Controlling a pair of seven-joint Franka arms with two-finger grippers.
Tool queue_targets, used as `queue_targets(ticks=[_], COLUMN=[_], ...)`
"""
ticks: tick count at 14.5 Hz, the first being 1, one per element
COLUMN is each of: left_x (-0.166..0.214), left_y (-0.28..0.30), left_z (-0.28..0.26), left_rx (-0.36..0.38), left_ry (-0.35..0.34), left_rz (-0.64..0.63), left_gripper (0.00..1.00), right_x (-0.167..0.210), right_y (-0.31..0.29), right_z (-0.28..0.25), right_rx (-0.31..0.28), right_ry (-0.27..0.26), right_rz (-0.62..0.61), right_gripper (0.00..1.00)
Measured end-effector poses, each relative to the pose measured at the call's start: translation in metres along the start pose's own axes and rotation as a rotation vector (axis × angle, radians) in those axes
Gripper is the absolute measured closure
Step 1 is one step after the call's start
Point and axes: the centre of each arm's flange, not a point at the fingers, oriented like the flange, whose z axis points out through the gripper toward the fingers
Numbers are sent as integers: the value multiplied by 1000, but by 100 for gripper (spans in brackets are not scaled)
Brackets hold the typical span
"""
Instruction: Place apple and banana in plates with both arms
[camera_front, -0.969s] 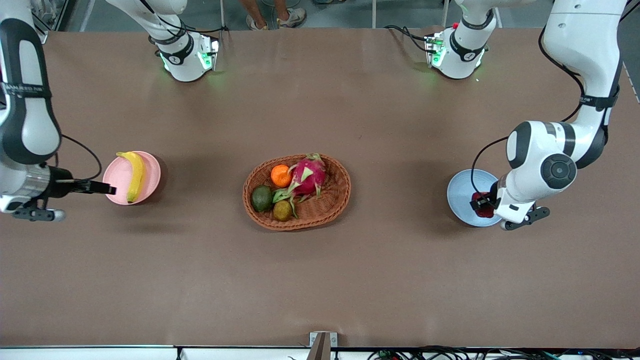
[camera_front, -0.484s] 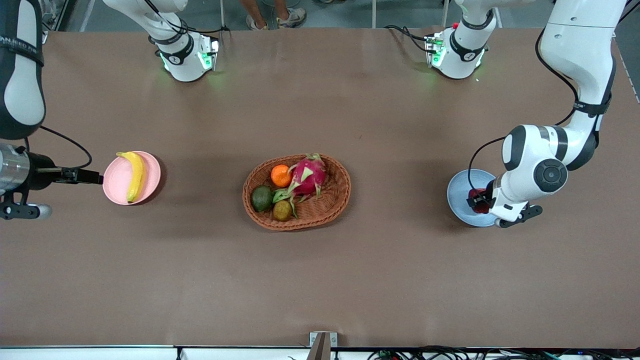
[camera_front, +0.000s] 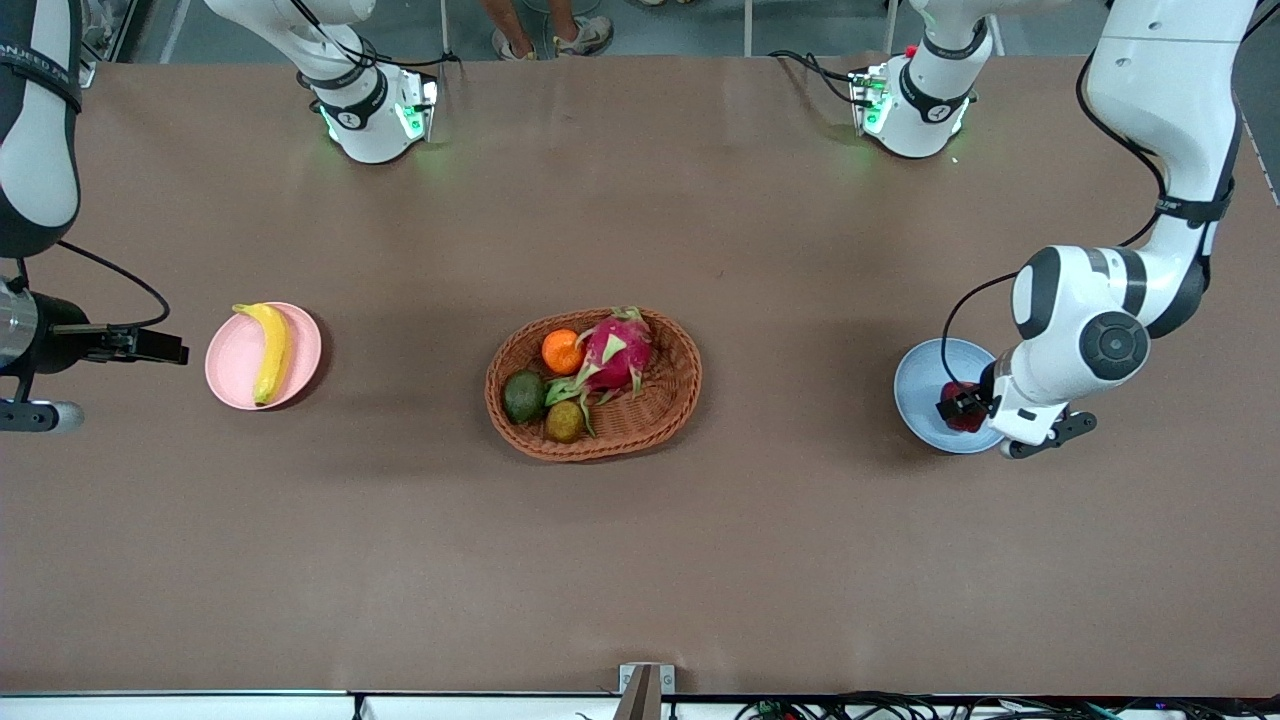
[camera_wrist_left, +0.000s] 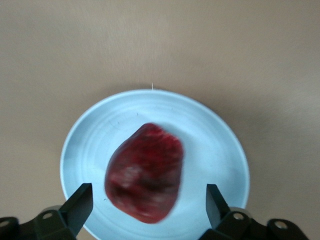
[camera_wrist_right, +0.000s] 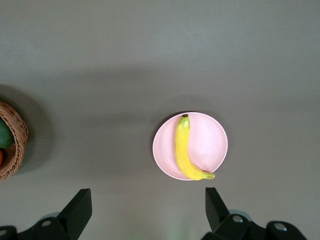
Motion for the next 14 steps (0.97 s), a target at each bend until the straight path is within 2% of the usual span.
queue_targets(ticks=[3, 6, 8, 14], left_x=[3, -3, -13, -54], left_y=[-2, -11, -19, -38], left_z=[-62, -133, -173, -267], left_rx=[15, 27, 27, -8], left_ry=[-1, 5, 26, 105], left_rz=[29, 113, 163, 235], left_gripper=[0, 0, 0, 0], right_x=[0, -7, -17, -53], right_y=[-4, -12, -14, -15], right_z=[-2, -8, -18, -48], right_rx=[14, 14, 13, 14], right_ry=[2, -23, -33, -5], right_rz=[-5, -18, -22, -25], right_gripper=[0, 0, 0, 0])
